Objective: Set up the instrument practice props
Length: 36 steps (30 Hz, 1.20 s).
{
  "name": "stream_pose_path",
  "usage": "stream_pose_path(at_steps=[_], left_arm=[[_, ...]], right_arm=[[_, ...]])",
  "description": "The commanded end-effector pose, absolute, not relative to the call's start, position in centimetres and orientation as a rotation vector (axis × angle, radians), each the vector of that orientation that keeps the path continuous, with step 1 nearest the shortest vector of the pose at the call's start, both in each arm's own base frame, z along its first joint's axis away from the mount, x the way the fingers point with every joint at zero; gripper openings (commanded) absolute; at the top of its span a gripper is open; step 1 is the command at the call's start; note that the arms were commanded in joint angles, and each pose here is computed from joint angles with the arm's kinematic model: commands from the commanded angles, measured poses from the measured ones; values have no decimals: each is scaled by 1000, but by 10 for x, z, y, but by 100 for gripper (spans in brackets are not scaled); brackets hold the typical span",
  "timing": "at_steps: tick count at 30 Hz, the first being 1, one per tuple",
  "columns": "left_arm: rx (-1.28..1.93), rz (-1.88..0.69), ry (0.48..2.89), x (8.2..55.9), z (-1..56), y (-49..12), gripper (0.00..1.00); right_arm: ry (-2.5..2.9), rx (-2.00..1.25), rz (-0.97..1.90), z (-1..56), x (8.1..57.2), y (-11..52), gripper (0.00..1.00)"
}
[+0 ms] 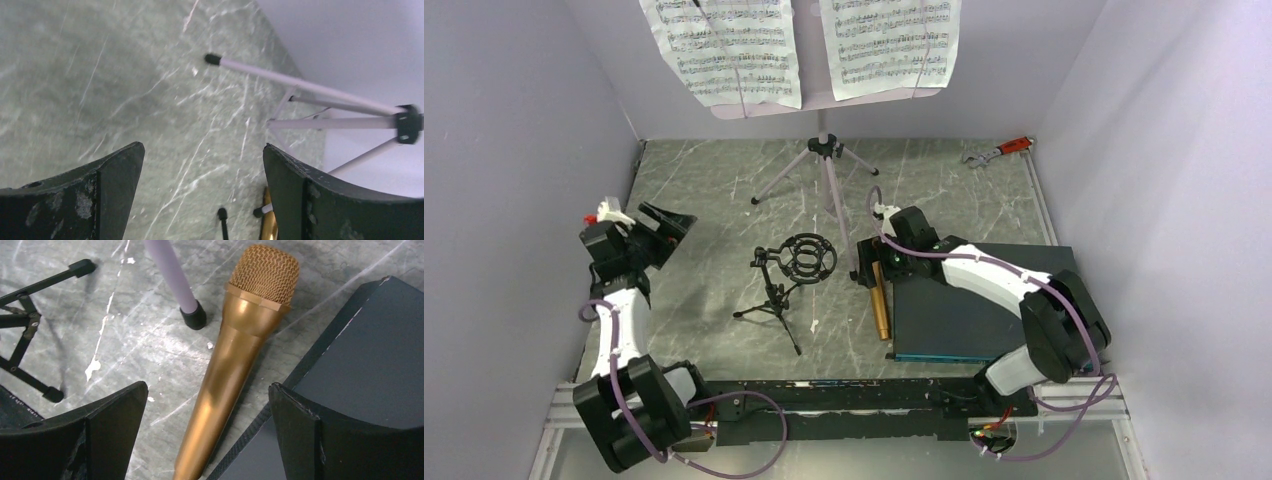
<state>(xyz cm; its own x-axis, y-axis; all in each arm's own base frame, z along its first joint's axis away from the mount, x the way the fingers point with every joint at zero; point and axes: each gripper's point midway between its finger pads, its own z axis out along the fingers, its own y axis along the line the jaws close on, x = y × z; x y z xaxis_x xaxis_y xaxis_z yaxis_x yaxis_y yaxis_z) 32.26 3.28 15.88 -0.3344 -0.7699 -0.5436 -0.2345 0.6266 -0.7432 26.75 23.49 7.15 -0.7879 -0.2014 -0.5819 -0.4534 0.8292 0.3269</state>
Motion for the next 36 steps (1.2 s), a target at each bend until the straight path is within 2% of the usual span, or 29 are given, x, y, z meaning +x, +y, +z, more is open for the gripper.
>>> stream_pose_path(at_steps=[1,6,14,23,31,34,36], left_arm=[[-649,-726,1765,339,224,38,94],[-482,-558,1774,331,267,35,94],[-488,-372,1770,311,248,43,94],[-495,-358,1795,305,239,43,94],[-498,-350,1796,304,239,44,94],[-494,-356,1797,304,239,42,94],[-497,-356,1799,304,238,42,94]], right_arm=[[2460,-481,511,77,286,232,95],[2544,-504,334,59,292,226,85],[2593,-492,140,42,298,222,70],[2631,-511,-6,15,288,229,54],[2621,-491,-27,18,286,227,39],[2621,-484,-27,20,286,227,29],[2622,-478,-29,21,285,226,15]])
